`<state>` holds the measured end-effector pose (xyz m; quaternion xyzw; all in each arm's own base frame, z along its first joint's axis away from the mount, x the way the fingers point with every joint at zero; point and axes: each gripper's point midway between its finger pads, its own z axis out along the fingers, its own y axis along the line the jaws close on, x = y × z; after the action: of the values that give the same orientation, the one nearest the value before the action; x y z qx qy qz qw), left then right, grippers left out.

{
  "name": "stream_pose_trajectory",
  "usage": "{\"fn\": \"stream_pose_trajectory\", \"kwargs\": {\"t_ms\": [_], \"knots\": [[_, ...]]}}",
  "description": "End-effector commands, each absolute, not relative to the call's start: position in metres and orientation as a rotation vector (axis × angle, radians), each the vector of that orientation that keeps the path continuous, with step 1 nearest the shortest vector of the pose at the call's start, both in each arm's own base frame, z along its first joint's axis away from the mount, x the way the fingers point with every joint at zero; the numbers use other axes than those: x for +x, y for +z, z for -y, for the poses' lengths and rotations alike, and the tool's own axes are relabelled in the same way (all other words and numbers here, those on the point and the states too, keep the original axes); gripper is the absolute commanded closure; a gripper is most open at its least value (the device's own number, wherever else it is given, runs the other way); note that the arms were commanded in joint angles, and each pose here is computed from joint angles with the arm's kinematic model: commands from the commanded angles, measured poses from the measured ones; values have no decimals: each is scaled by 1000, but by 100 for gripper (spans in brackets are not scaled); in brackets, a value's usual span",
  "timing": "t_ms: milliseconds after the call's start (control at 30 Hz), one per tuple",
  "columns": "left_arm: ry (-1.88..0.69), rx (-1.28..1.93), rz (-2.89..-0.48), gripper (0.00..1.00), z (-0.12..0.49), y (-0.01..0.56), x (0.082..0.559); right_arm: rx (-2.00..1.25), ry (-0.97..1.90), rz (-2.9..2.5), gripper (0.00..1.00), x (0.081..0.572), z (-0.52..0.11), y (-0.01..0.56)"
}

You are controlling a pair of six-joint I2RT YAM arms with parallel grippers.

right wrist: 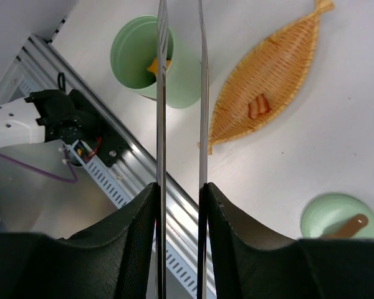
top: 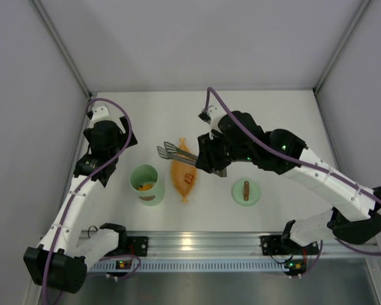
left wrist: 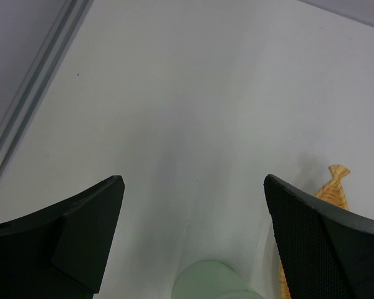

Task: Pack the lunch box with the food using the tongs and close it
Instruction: Place the fake food in the packing box, then pick up the fake food from the plate.

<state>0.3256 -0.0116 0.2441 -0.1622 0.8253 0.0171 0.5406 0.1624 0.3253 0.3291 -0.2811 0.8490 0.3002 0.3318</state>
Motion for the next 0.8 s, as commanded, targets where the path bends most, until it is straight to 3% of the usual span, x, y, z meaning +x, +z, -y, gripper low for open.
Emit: {"fn": "stream_pose_trajectory", "kwargs": {"t_ms": [0,767], "knots": [[26,-406,-1908,1,10,264,329,-644,713,-2179,65,174,-293,336],[28,-403,-1909,1,10,264,330,-694,462,-2397,61,192,-288,200]]}}
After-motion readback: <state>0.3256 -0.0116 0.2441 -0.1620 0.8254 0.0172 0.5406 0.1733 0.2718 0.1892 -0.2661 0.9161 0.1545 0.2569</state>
